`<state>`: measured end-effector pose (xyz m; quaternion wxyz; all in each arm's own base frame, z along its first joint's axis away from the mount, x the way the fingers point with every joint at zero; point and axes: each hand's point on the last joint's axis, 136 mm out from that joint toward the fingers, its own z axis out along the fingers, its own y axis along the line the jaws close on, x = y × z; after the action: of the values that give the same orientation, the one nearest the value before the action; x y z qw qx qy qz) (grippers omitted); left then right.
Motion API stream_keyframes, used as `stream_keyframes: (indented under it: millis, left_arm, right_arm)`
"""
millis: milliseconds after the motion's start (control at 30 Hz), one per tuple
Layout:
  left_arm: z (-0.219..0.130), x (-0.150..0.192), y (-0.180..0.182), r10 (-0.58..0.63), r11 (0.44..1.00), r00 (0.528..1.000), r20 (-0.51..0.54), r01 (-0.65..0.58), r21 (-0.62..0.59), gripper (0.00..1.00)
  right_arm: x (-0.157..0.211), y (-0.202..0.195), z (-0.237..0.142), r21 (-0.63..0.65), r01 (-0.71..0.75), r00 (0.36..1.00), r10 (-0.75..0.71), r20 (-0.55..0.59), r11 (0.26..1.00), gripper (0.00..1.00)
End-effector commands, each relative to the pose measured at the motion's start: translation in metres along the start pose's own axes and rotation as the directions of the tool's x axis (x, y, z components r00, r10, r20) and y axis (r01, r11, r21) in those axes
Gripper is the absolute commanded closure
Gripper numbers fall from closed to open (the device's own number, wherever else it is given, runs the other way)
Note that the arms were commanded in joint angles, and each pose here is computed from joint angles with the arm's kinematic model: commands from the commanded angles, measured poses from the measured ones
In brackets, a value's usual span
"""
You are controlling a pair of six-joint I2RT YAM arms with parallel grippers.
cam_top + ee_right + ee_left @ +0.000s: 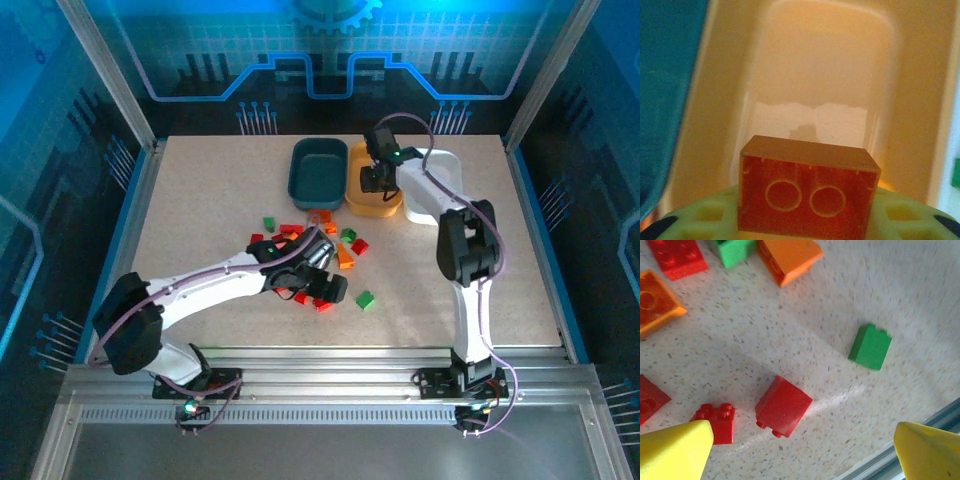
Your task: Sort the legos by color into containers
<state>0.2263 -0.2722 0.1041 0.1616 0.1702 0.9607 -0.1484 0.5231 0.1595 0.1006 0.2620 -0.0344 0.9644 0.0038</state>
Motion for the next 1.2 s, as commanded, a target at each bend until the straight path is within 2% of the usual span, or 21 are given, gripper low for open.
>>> stream_keyframes:
  millis: [0, 133, 200, 433, 667, 1000, 1167]
  left_arm:
    - [0.000, 0.011, 0.013, 0.128, 0.987, 0.989, -0.079, -0.135, -0.091, 0.08]
    - [0.009, 0.014, 0.001, 0.209, 0.974, 0.971, -0.118, -0.218, -0.068, 0.10]
    - [0.016, 0.017, 0.002, 0.232, 0.966, 0.962, -0.144, -0.246, -0.082, 0.10]
    - [0.032, 0.027, 0.003, 0.270, 0.955, 0.942, -0.198, -0.289, -0.074, 0.14]
    - [0.037, 0.038, 0.000, 0.312, 0.943, 0.922, -0.228, -0.330, -0.045, 0.18]
    - [0.070, 0.035, 0.013, 0.362, 0.905, 0.896, -0.256, -0.404, -0.136, 0.23]
    - [0.078, 0.034, 0.014, 0.360, 0.902, 0.894, -0.268, -0.407, -0.147, 0.34]
  right_arm:
    - [0.000, 0.001, 0.008, -0.039, 0.007, 0.997, -0.010, -0.070, 0.999, 0.50]
    - [-0.005, 0.000, 0.024, -0.060, -0.007, 0.995, 0.001, -0.103, 0.998, 0.37]
    - [-0.009, 0.001, 0.020, -0.066, -0.005, 0.996, -0.001, -0.090, 0.998, 0.34]
    - [-0.018, -0.004, -0.036, -0.090, -0.025, 1.000, 0.026, 0.014, 0.996, 0.29]
    - [0.032, -0.010, -0.092, -0.162, -0.078, 0.993, 0.091, 0.074, 0.984, 0.26]
    - [0.099, -0.026, -0.127, -0.173, -0.103, 0.992, 0.114, 0.056, 0.980, 0.26]
    - [0.127, -0.035, -0.133, -0.151, -0.095, 0.995, 0.100, 0.028, 0.984, 0.26]
